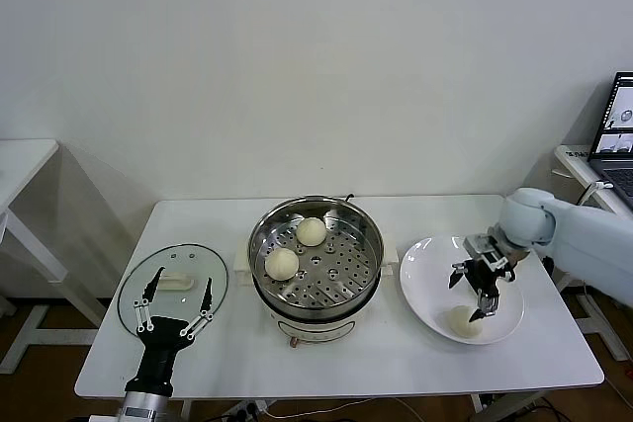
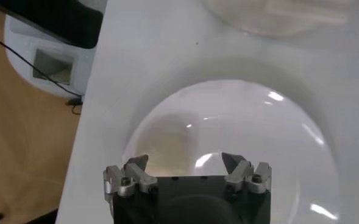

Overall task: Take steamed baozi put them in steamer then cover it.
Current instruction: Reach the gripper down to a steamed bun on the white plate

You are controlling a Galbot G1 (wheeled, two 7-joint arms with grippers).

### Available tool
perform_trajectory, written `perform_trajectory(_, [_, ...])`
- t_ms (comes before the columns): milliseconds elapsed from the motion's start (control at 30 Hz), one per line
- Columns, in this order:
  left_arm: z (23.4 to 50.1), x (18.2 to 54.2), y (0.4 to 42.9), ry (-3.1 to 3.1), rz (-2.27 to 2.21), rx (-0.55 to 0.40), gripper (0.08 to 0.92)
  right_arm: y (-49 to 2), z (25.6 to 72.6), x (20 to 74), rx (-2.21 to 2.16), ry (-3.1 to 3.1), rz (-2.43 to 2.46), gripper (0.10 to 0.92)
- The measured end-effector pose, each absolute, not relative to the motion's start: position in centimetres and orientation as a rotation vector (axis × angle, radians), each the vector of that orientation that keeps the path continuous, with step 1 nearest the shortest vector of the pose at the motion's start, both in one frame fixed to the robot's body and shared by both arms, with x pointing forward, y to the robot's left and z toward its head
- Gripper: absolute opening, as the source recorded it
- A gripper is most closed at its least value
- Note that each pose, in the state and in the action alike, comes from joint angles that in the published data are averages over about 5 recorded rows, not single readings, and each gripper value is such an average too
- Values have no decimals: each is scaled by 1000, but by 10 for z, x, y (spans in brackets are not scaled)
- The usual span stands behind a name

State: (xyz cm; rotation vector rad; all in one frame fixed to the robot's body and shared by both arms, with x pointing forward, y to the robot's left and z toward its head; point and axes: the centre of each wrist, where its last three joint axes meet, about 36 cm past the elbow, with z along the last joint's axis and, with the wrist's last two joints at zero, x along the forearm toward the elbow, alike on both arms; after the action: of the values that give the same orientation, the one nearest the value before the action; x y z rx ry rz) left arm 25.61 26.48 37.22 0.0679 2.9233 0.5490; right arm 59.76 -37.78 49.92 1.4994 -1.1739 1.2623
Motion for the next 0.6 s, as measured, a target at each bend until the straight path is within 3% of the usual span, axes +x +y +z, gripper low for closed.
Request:
perform_trajectory(367, [371,256,266,2923,554,63,823,-383,480,593,1488,-1150,1242,822])
perform_trajectory(600, [371,256,267,2921,555,58,823,-386,474,592,1479,-1147,1237,765])
